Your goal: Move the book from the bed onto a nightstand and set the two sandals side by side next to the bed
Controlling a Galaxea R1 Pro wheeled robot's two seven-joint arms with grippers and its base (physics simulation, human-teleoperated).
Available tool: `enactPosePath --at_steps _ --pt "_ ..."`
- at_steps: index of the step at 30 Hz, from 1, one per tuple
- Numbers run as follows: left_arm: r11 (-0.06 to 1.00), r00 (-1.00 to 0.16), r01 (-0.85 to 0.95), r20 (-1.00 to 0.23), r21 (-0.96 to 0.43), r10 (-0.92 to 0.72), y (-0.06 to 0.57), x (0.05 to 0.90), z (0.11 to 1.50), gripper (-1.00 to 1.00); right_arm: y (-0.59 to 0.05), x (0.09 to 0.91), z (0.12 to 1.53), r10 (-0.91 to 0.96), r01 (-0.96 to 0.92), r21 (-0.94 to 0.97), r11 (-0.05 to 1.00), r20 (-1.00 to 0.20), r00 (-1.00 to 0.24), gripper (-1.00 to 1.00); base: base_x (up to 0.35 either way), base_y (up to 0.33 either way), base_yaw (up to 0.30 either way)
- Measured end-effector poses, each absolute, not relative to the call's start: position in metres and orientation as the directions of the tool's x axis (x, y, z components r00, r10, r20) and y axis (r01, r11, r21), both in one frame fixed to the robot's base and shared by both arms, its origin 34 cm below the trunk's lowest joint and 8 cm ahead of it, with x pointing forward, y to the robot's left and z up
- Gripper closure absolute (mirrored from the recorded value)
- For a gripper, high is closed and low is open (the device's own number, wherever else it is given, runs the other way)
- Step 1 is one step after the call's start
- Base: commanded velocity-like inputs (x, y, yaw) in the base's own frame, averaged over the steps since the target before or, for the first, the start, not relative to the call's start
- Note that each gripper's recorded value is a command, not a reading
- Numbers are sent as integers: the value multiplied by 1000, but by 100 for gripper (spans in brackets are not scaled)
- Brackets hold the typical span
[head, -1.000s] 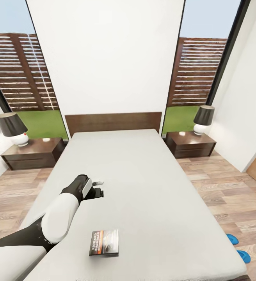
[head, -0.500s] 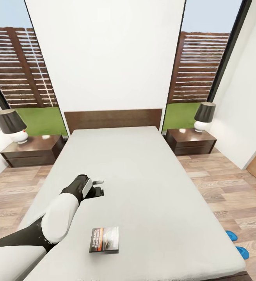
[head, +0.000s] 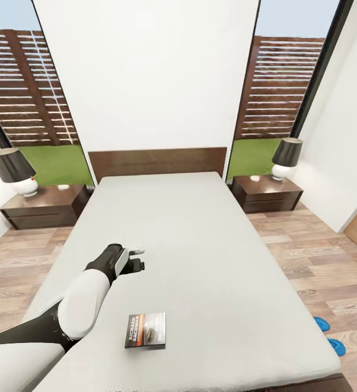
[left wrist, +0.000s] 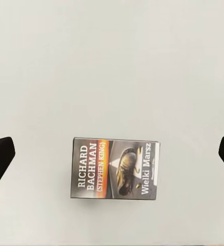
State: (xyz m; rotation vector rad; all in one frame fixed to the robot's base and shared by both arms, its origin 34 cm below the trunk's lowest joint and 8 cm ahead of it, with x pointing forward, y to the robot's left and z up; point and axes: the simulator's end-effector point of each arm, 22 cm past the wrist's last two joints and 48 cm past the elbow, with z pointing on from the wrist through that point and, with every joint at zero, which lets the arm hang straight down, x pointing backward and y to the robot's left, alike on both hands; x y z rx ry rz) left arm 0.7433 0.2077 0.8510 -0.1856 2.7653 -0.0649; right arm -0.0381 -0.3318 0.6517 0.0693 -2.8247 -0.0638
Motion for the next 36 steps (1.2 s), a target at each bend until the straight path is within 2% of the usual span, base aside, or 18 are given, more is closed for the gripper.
enactPosePath --at_steps 36 --pt "990 -916 -131 -374 -59 -143 213 749 819 -100 -330 -62 662 -60 -41 58 997 368 -928 -100 0 0 0"
